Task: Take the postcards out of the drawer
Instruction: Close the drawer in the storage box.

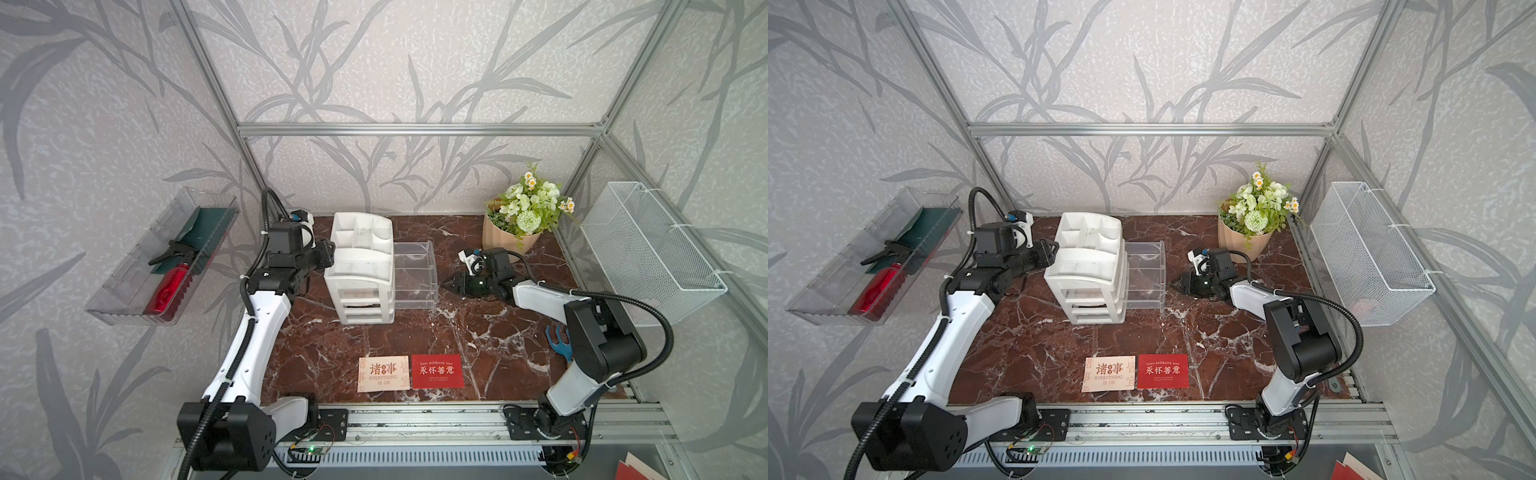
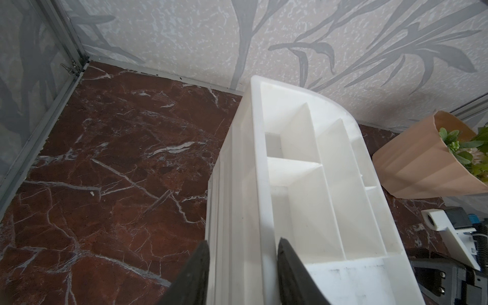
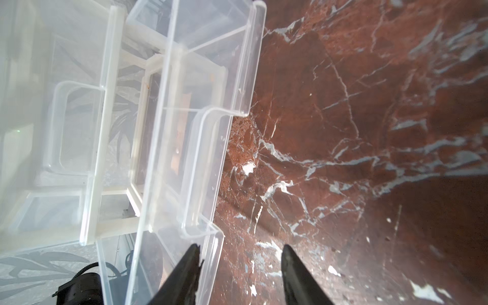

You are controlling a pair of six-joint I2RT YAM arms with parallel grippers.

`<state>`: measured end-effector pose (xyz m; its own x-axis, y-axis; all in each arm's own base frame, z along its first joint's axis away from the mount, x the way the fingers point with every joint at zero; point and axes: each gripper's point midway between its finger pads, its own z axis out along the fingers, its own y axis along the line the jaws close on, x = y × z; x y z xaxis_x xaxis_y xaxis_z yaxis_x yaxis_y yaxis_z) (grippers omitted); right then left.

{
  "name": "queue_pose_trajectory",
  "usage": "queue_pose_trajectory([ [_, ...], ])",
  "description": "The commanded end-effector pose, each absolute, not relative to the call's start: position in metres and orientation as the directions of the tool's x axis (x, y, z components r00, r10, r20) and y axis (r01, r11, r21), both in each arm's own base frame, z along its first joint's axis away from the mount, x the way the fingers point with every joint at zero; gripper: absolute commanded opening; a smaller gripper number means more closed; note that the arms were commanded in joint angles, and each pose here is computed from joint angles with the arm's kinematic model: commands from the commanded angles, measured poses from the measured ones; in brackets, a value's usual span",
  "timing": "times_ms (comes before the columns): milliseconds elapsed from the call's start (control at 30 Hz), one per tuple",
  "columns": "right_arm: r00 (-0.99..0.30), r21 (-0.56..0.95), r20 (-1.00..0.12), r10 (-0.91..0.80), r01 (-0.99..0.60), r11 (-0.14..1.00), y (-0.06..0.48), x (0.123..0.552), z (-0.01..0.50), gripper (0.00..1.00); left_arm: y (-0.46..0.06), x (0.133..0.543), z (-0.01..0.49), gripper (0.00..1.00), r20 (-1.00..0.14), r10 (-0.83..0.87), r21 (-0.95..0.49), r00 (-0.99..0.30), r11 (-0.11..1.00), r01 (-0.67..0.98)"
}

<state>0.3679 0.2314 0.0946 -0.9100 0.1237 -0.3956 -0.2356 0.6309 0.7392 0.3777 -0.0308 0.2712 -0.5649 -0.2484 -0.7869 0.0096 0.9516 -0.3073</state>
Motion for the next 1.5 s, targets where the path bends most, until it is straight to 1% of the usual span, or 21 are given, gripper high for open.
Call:
queue_pose_trajectory([
  [0, -0.907, 0.762, -0.401, 0.127, -0.253, 0.596, 0.239, 0.378, 0.099, 0.48, -0.03, 0.378, 0.26, 0.39, -0.762, -0.24, -0.303, -0.601, 0.953, 0.004],
  [200, -0.913, 0.775, -0.389, 0.122, -0.253, 0.579, 0.248, 0.386, 0.095, 0.45, -0.031, 0.379, 0.259, 0.38, -0.76, -0.236, -0.304, -0.606, 0.953, 0.01],
  [400, -0.914, 0.781, -0.389, 0.113, -0.263, 0.567, 0.259, 0.393, 0.094, 0.44, -0.035, 0.381, 0.256, 0.3, -0.75, -0.233, -0.313, -0.619, 0.95, 0.021],
  [467, -0.914, 0.783, -0.39, 0.11, -0.266, 0.561, 0.262, 0.394, 0.094, 0.44, -0.035, 0.38, 0.256, 0.29, -0.749, -0.232, -0.314, -0.62, 0.949, 0.024],
  [1233, -0.907, 0.79, -0.422, 0.01, -0.362, 0.494, 0.336, 0.377, 0.107, 0.43, -0.045, 0.379, 0.252, 0.27, -0.736, -0.221, -0.337, -0.64, 0.939, 0.063],
  [1267, -0.916, 0.802, -0.401, 0.019, -0.341, 0.491, 0.34, 0.377, 0.107, 0.43, -0.046, 0.378, 0.251, 0.27, -0.735, -0.219, -0.337, -0.641, 0.939, 0.066],
  [1467, -0.913, 0.809, -0.407, 0.001, -0.36, 0.465, 0.363, 0.375, 0.112, 0.43, -0.048, 0.378, 0.251, 0.27, -0.734, -0.218, -0.342, -0.643, 0.937, 0.073],
])
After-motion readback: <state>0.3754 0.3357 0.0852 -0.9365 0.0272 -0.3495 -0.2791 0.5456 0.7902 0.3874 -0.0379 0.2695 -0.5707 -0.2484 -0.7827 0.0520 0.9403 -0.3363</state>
